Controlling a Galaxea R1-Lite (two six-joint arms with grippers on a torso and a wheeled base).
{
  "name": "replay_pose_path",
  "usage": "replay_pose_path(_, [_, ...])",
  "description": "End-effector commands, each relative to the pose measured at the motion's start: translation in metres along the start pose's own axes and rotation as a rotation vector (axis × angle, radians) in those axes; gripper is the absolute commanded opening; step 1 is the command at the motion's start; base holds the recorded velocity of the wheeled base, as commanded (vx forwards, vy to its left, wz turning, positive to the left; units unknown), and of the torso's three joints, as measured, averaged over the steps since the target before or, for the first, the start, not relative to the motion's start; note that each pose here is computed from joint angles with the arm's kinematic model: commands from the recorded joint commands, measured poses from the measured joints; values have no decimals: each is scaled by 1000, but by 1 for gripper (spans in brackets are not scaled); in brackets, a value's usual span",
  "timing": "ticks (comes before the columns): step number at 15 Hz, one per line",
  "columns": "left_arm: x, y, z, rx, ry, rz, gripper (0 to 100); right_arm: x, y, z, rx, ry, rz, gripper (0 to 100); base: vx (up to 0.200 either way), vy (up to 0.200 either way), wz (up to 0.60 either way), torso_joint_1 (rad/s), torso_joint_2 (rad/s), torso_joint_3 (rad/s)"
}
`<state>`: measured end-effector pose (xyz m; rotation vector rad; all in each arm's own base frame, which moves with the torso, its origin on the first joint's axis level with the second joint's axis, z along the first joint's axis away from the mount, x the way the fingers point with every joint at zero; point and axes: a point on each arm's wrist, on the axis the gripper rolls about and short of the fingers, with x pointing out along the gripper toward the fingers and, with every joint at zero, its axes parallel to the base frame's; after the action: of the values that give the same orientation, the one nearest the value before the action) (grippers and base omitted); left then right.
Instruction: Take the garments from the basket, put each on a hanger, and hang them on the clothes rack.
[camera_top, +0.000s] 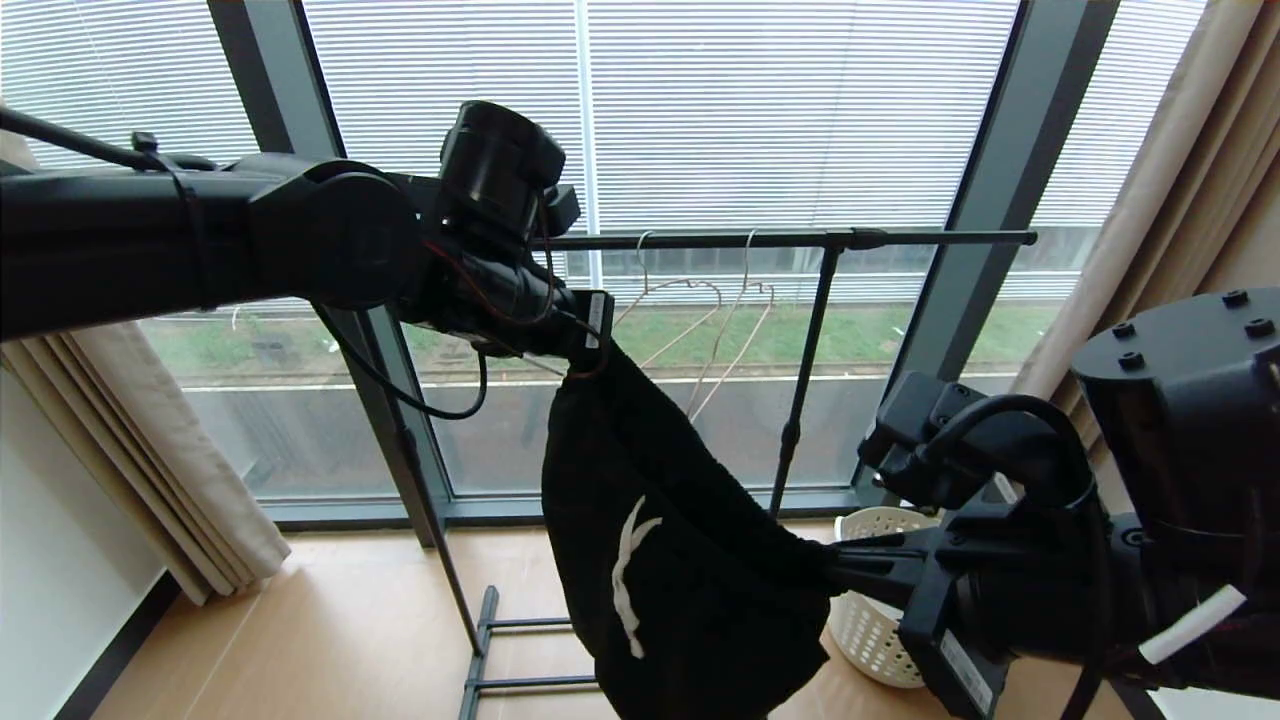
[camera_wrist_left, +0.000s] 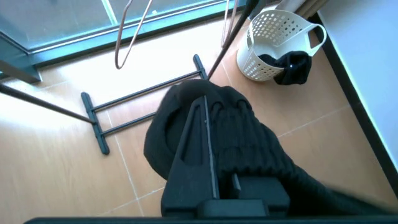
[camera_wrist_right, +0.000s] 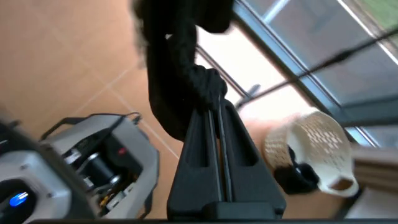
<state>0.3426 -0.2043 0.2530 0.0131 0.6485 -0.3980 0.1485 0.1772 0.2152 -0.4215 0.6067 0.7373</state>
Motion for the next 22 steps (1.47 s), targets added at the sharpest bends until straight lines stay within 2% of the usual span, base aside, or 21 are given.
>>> replay_pose_path(1, [19, -7, 2, 6, 2, -10, 0, -3, 15, 1, -32, -15, 78, 0, 0, 0, 0, 0, 0, 0])
replay_pose_path(2, [18, -8, 3, 7, -2, -12, 0, -2, 19, 2, -33, -15, 91, 0, 0, 0, 0, 0, 0, 0])
replay_pose_path(3, [20, -11, 5, 10, -12, -19, 0, 3, 28, 4, 0, -5, 118, 0, 0, 0, 0, 0, 0, 0])
replay_pose_path(6, [17, -22, 11, 20, -43, -44, 0, 14, 36, 18, 114, -4, 135, 0, 0, 0, 0, 0, 0, 0])
replay_pose_path(9, [21, -27, 7, 32, -11, -48, 0, 25, 51, 32, 211, -2, 167, 0, 0, 0, 0, 0, 0, 0])
replay_pose_path(10, [20, -28, 6, 33, -11, -50, 0, 25, 53, 34, 227, -5, 173, 0, 0, 0, 0, 0, 0, 0])
replay_pose_path(11, [20, -28, 6, 34, -10, -52, 0, 27, 57, 43, 296, -15, 183, 0, 0, 0, 0, 0, 0, 0])
replay_pose_path(13, [20, -29, 6, 33, -10, -53, 0, 25, 59, 51, 365, -38, 196, 0, 0, 0, 0, 0, 0, 0])
replay_pose_path(15, [19, -28, 6, 33, -7, -51, 0, 23, 58, 54, 390, -50, 199, 0, 0, 0, 0, 0, 0, 0])
replay_pose_path(18, [19, -28, 6, 32, 0, -48, 0, 27, 58, 46, 362, -31, 179, 0, 0, 0, 0, 0, 0, 0])
replay_pose_path(20, [19, -26, 5, 31, 13, -41, 0, 29, 49, 32, 231, -1, 140, 0, 0, 0, 0, 0, 0, 0])
replay_pose_path(21, [19, -26, 5, 31, 13, -41, 0, 29, 49, 32, 231, -1, 140, 0, 0, 0, 0, 0, 0, 0])
replay_pose_path(22, [17, -23, 6, 27, 12, -36, 0, 31, 33, 17, 134, 29, 66, 0, 0, 0, 0, 0, 0, 0])
